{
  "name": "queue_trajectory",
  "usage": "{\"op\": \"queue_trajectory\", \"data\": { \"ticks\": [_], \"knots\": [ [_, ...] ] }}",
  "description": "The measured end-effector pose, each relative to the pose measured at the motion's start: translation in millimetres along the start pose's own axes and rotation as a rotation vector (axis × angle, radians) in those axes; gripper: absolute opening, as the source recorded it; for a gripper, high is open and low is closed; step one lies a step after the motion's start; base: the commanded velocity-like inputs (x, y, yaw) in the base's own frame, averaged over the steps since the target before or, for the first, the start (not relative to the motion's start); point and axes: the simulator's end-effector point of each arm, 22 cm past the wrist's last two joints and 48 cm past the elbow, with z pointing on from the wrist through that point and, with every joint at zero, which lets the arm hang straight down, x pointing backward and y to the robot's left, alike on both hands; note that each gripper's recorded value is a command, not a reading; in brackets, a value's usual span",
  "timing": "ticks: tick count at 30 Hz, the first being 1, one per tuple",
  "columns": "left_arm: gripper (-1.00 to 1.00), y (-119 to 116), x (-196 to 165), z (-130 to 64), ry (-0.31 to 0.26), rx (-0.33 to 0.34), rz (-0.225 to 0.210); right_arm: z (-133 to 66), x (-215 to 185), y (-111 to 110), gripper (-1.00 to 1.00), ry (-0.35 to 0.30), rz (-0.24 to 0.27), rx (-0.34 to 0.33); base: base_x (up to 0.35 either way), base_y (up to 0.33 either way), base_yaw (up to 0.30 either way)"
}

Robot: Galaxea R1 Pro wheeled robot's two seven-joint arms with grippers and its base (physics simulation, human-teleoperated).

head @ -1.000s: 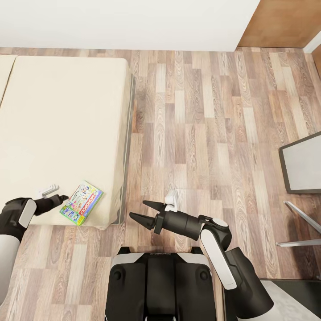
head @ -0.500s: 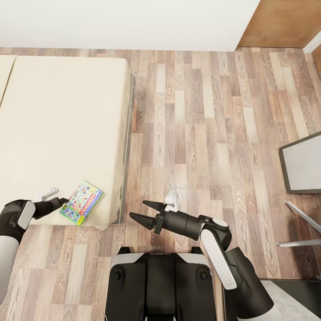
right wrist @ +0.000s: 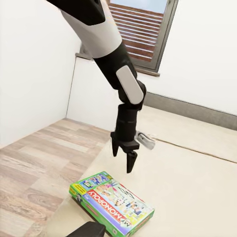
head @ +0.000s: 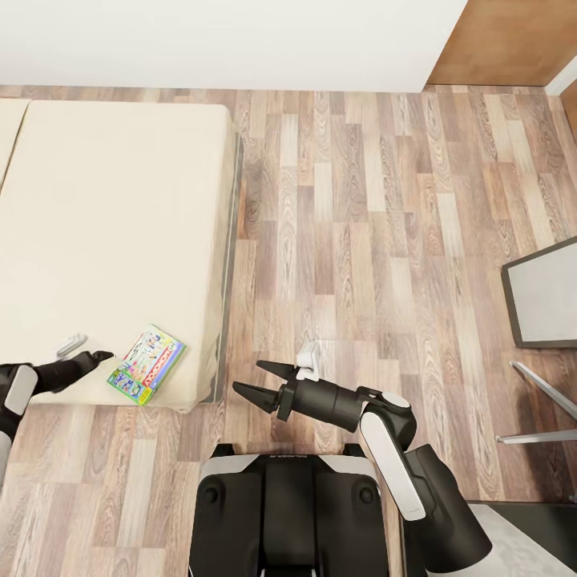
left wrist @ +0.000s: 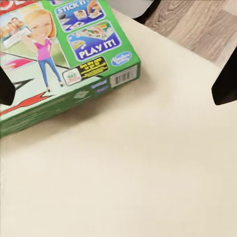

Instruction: Put all the toys in the child's room - the three board games (two on the bed and one on the table), the two jigsaw puzzles on the table, and the tennis ball on the table - inside the toy box on the table in the child's room.

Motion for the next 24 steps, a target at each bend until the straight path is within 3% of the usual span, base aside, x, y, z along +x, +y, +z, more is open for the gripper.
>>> {"op": "queue_trajectory", "data": {
  "ticks": [6, 16, 24],
  "knots": [
    [1.00, 0.3, 3.3, -4.9, 0.022, 0.099, -0.043, 0.0, 0.0, -0.1, 1.00, 0.000, 0.000, 0.000, 0.000, 0.000, 0.000],
    [1.00, 10.5, 4.5, -10.2, 0.019, 0.165, -0.142, 0.0, 0.0, -0.1, 1.00, 0.000, 0.000, 0.000, 0.000, 0.000, 0.000],
    [1.00, 12.8, 19.8, -6.8, 0.049, 0.189, -0.181, 0.0, 0.0, -0.1, 1.00, 0.000, 0.000, 0.000, 0.000, 0.000, 0.000]
  ]
}}
